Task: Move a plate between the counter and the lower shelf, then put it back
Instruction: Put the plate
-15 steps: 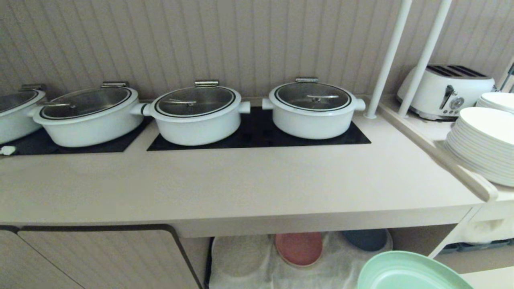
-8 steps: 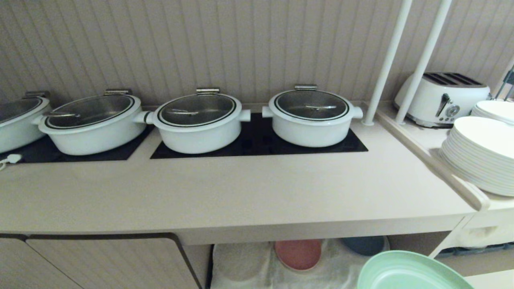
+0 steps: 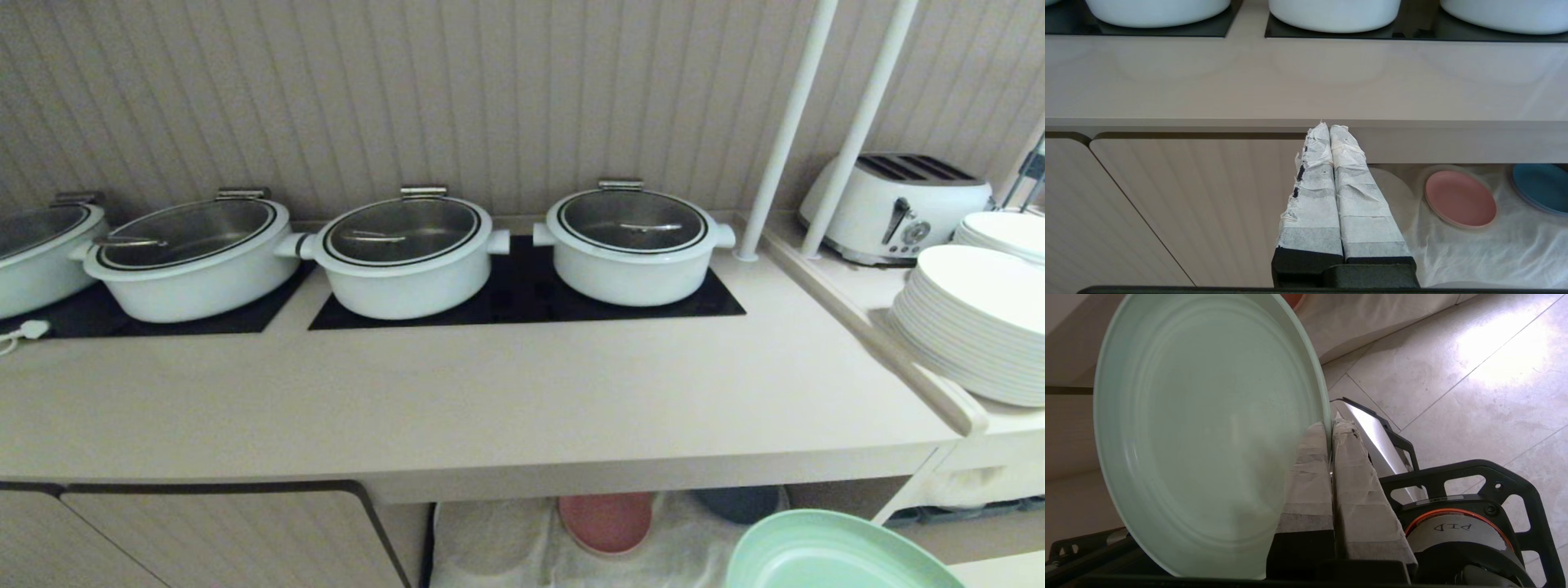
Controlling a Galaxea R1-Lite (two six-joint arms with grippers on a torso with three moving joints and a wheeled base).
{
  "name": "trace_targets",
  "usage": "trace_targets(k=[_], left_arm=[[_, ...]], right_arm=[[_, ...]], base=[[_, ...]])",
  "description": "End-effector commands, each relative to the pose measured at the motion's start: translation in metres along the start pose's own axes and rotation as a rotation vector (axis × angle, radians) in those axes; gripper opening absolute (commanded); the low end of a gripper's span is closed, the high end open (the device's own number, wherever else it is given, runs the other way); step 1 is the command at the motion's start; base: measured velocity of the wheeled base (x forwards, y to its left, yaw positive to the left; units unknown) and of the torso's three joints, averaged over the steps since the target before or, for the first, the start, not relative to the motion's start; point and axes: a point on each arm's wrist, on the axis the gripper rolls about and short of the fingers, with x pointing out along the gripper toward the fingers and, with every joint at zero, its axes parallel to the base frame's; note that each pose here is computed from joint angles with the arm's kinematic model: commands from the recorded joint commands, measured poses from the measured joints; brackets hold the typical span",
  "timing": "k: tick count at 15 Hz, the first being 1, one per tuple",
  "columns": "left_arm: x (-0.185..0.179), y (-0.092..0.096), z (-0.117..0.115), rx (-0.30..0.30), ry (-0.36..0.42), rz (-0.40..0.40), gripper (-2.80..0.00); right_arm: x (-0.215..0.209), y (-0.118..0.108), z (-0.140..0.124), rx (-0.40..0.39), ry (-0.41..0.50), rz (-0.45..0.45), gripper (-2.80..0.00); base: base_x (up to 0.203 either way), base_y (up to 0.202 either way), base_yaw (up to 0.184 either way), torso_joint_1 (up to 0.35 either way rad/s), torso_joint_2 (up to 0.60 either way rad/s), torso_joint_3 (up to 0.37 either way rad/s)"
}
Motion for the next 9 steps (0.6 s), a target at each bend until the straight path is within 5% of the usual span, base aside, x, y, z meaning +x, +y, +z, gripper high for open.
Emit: trace_targets(k=[1,9], left_arm=[[0.0000,0.0000,0.0000,-0.001,-0.001,0.000,-2.80],[0.0000,0.0000,0.0000,-0.001,-0.001,0.000,-2.80]], right_arm=[[-0.0023,0.0022,0.0024,0.007,-0.008,0.008,-2.80],[-0.0035,0.0015,0.0017,0.003,-0.009,0.019,-2.80]], base=[[0.000,0.000,0.000,0.000,0.00,0.000],[0.000,0.000,0.000,0.000,0.00,0.000]])
